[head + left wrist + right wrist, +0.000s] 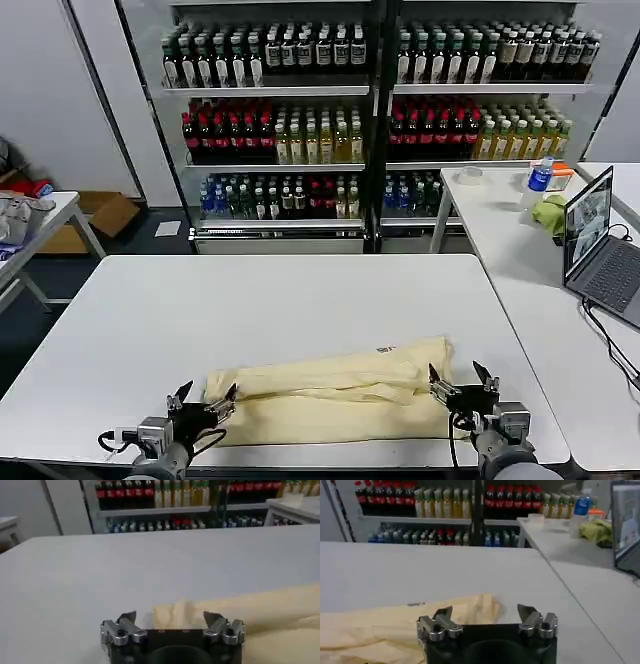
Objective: Fold and organize the clothes.
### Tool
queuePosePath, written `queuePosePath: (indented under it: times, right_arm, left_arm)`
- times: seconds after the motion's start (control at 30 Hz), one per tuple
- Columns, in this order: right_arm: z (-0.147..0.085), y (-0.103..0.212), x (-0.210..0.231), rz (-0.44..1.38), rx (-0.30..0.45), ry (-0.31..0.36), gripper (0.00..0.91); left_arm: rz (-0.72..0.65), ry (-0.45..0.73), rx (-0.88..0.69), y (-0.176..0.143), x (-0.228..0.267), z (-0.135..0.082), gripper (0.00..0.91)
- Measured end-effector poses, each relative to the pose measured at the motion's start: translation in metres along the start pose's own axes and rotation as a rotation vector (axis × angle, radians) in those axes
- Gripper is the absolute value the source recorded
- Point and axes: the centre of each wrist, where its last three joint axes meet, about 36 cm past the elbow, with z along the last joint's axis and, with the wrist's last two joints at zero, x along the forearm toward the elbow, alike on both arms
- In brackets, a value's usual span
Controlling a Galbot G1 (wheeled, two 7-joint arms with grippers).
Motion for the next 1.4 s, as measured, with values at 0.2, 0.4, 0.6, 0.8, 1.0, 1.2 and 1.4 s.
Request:
queuePosePath:
  times: [0.2,0.4,0.6,0.8,1.0,1.2,1.4]
  right_arm:
    - [0.0,-0.002,0.007,0.01,0.001,-0.004,0.907]
    - [-0.003,-0.004,0.012,0.018,0.003,-0.011,0.907]
    - [-0.004,-0.005,0.014,0.023,0.004,-0.016,0.907]
    - [-0.005,-0.006,0.015,0.03,0.002,-0.018,0.907]
    - [-0.006,-0.007,0.016,0.033,0.0,-0.021,0.907]
    - [-0.008,-0.008,0.015,0.033,0.002,-0.027,0.907]
    - [-0.011,-0.009,0.014,0.03,0.003,-0.033,0.907]
  left_arm:
    - [-0.009,0.008,0.032,-0.005,-0.002,0.007,0.151]
    - [-0.005,0.034,0.068,-0.01,-0.002,0.016,0.01]
    - [-0.004,0.044,0.097,-0.012,0.0,0.019,0.01]
    - [0.002,0.044,0.129,-0.011,0.002,0.018,0.01]
    - [0.009,0.036,0.172,-0.007,0.001,0.011,0.01]
    - [0.006,0.017,0.215,0.008,-0.001,0.0,0.01]
    - [-0.037,0.001,0.234,0.04,-0.004,-0.013,0.01]
